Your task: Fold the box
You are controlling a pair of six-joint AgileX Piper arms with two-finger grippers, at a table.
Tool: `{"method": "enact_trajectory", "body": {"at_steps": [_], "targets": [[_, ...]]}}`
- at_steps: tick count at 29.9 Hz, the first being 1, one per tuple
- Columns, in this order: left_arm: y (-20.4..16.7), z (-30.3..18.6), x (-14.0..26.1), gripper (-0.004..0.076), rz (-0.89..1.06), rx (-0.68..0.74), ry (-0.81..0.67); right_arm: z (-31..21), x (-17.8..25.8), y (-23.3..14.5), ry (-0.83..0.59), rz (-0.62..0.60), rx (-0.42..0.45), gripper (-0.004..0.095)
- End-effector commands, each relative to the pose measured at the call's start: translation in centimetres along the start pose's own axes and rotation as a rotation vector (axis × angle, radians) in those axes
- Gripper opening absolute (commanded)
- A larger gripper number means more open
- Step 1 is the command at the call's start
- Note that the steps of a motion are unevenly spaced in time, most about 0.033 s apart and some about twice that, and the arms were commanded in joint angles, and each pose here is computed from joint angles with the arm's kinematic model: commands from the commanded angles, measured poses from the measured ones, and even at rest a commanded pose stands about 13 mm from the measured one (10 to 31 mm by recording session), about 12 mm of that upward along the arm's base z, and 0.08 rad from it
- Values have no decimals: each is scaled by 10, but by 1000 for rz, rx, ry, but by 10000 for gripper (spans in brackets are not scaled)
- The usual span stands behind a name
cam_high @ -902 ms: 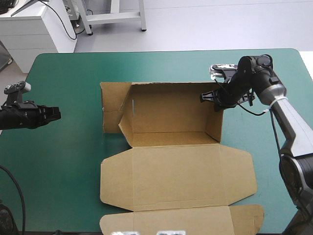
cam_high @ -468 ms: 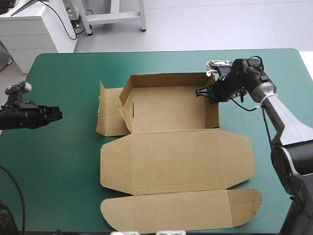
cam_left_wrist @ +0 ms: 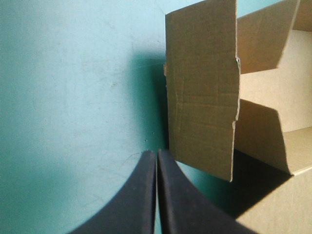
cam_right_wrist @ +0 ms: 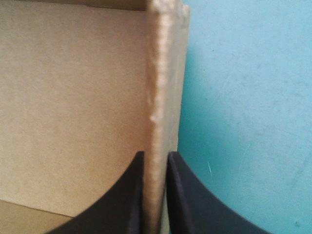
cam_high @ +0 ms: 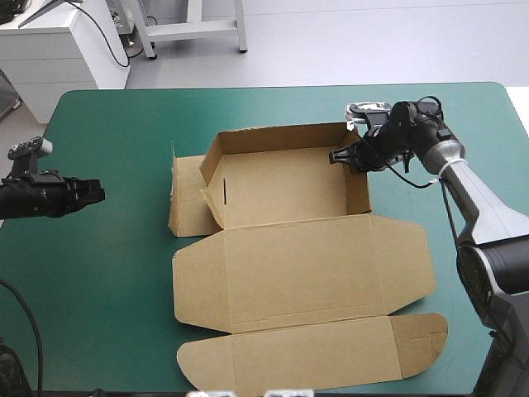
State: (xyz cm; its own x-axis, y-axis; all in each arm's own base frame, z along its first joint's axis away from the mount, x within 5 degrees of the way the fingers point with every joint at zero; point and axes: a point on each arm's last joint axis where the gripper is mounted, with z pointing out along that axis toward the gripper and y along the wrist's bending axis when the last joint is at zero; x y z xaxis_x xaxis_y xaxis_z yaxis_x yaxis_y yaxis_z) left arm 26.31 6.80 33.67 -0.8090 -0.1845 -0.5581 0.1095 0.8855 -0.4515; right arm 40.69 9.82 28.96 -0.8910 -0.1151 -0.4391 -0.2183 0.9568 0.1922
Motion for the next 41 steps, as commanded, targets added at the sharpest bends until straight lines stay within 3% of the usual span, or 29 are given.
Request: {"method": "enact_trajectory", "body": {"at_steps": [1,5,8,18,26,31,35,37,41], "targets": [[-12,-13,-8,-8,20,22,-81,-26,-10,4,-117,-13,-2,281],[-12,-13,-8,-8,20,22,-81,-30,-12,5,-121,-5,-5,508],[-12,-13,-8,-8,20,22,-81,-40,-15,8,-105,6,-7,587],[-12,-13,-8,-8,20,22,-81,-40,-9,2,48,28,73,594],[-13,-13,-8,-8,19,29,-84,1,-10,3,117,75,-21,592],[-13,-13,-8,-8,25,28,-85,3,-11,3,103,74,-23,587],[-13,-13,-8,-8,25,28,-85,3,-14,3,76,73,-26,475],[-13,-13,-8,-8,25,28,-85,3,-14,3,73,71,-26,352],[-12,-13,-8,-8,31,18,-82,3,-14,4,76,16,-33,-23]]}}
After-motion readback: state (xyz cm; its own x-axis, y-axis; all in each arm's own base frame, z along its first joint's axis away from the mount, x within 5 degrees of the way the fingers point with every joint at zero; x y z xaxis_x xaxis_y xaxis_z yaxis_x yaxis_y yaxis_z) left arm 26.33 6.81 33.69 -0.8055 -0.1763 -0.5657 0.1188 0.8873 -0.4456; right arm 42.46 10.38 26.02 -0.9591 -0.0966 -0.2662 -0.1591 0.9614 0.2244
